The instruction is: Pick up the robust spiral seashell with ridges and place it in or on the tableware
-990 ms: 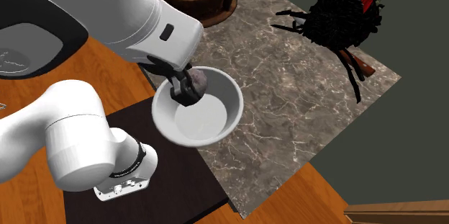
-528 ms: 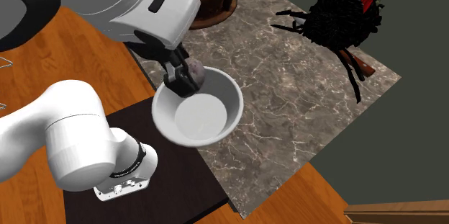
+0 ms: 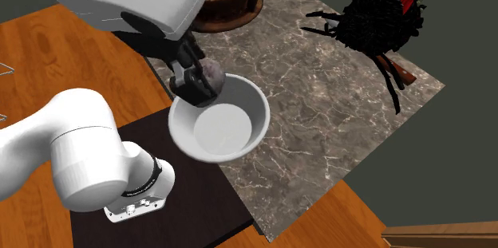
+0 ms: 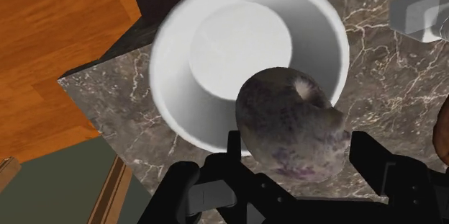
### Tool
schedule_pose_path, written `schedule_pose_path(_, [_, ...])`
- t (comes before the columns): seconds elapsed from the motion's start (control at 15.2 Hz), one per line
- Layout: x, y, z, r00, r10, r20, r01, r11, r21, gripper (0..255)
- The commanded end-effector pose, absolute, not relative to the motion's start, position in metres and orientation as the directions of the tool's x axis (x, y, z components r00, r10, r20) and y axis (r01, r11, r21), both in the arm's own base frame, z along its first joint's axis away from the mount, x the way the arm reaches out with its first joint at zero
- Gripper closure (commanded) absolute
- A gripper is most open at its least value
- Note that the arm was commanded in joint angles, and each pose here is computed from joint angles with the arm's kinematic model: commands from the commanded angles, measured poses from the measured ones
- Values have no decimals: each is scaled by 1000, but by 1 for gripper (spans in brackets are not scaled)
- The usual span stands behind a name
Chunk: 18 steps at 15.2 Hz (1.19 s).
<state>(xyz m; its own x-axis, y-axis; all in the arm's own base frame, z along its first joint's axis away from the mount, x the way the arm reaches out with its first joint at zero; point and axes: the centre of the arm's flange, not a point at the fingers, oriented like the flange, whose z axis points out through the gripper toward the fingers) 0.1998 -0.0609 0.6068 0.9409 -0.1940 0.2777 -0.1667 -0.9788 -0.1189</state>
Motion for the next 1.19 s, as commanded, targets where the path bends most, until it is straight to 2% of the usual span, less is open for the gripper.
schedule_pose_path(0.0, [197, -76, 605, 941, -193, 277, -166, -979, -118, 255])
schedule_pose_path(0.86, [197, -76, 537, 941, -193, 277, -166, -979, -118, 255])
schedule_pose_path(1.12, [197, -76, 534, 941, -193, 277, -166, -979, -118, 255])
